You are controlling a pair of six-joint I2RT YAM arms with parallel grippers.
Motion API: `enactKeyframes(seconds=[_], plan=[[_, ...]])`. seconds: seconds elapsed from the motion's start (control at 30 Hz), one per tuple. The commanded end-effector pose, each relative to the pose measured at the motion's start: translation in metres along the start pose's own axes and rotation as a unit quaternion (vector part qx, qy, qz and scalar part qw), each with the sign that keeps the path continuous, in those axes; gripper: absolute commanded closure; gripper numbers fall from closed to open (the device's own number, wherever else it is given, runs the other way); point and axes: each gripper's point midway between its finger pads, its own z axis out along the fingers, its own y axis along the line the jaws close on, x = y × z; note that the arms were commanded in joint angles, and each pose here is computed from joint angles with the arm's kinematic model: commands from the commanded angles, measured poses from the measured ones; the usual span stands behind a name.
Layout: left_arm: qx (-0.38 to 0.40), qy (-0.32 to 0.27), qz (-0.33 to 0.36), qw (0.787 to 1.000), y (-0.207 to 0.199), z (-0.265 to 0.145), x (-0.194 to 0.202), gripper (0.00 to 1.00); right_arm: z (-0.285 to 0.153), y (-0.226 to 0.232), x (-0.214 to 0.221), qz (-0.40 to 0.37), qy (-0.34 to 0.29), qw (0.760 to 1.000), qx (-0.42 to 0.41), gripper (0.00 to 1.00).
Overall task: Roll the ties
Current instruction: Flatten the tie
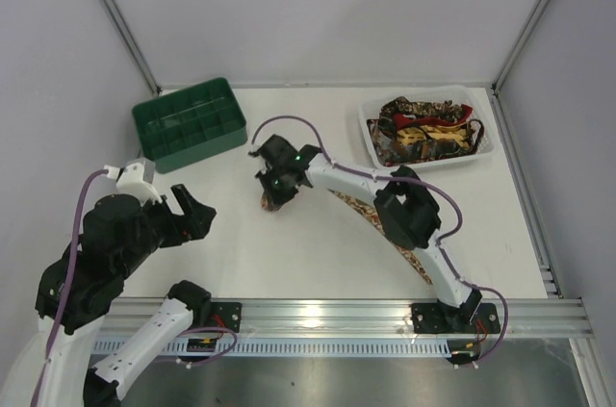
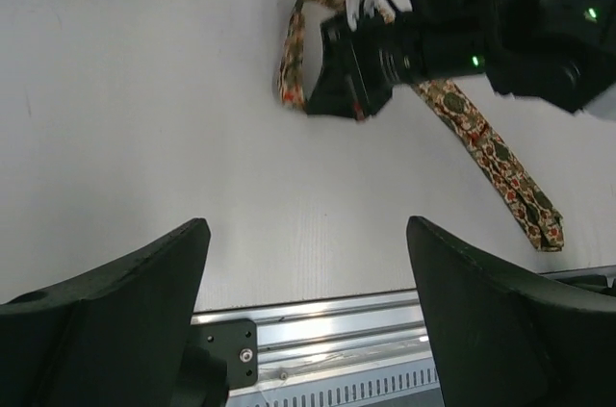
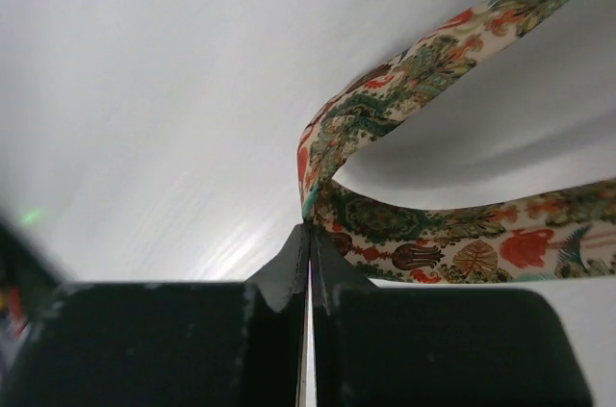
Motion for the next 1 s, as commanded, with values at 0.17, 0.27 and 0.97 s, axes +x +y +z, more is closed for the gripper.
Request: enactKeyframes(seconds=[0.17, 0.27, 0.97], plan=[[-0.029, -0.019, 0.036, 0.999, 0.005, 0.010, -0.017, 0.11, -0.113, 0.149, 0.087, -0.034, 0.082, 0.977, -0.193, 0.94], [-0.047, 0.011, 0.025, 0.999, 0.011, 0.022, -0.003, 0.12, -0.114, 0.147, 0.084, -0.025, 0.066, 0.978, -0.198, 0.67], [-0.029, 0.343, 0.087, 0.935, -0.031, 0.093, 0.164, 0.23, -0.180, -0.114, 0.132, 0.353, -0.011, 0.929, 0.105, 0.57]])
